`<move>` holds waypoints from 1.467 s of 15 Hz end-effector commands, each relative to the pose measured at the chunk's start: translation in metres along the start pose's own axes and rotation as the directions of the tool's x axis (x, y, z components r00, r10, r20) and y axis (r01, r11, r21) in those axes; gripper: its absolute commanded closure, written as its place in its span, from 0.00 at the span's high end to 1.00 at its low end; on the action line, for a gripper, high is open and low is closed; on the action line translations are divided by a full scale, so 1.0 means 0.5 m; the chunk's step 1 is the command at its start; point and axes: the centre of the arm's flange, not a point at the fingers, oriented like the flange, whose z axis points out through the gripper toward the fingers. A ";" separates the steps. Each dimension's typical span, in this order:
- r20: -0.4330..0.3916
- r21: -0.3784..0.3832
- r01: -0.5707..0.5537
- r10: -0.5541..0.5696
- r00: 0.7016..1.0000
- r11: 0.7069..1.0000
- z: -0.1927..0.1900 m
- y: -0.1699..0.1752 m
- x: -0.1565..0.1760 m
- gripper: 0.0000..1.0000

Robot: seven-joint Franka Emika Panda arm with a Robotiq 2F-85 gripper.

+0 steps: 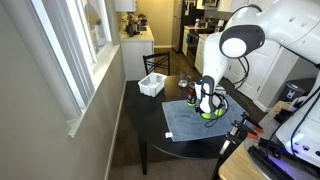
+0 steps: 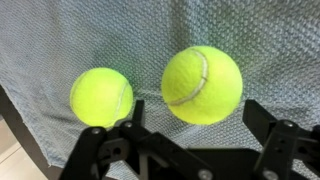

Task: Put one tennis ball in the black container.

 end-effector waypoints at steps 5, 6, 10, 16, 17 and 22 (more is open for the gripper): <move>0.101 0.011 -0.010 0.008 0.995 1.000 0.019 -0.013 -0.013 0.83; 0.112 0.013 -0.008 0.007 0.994 1.000 0.021 -0.013 -0.014 0.74; 0.115 0.016 -0.035 0.033 0.993 0.999 0.023 -0.007 -0.008 0.47; 0.065 0.077 -0.013 0.008 0.998 0.997 -0.077 0.006 -0.017 0.43; 0.059 0.091 -0.008 0.003 0.998 0.996 -0.096 0.009 -0.021 0.43; 0.051 0.106 0.007 -0.013 0.999 0.994 -0.169 0.014 -0.028 0.43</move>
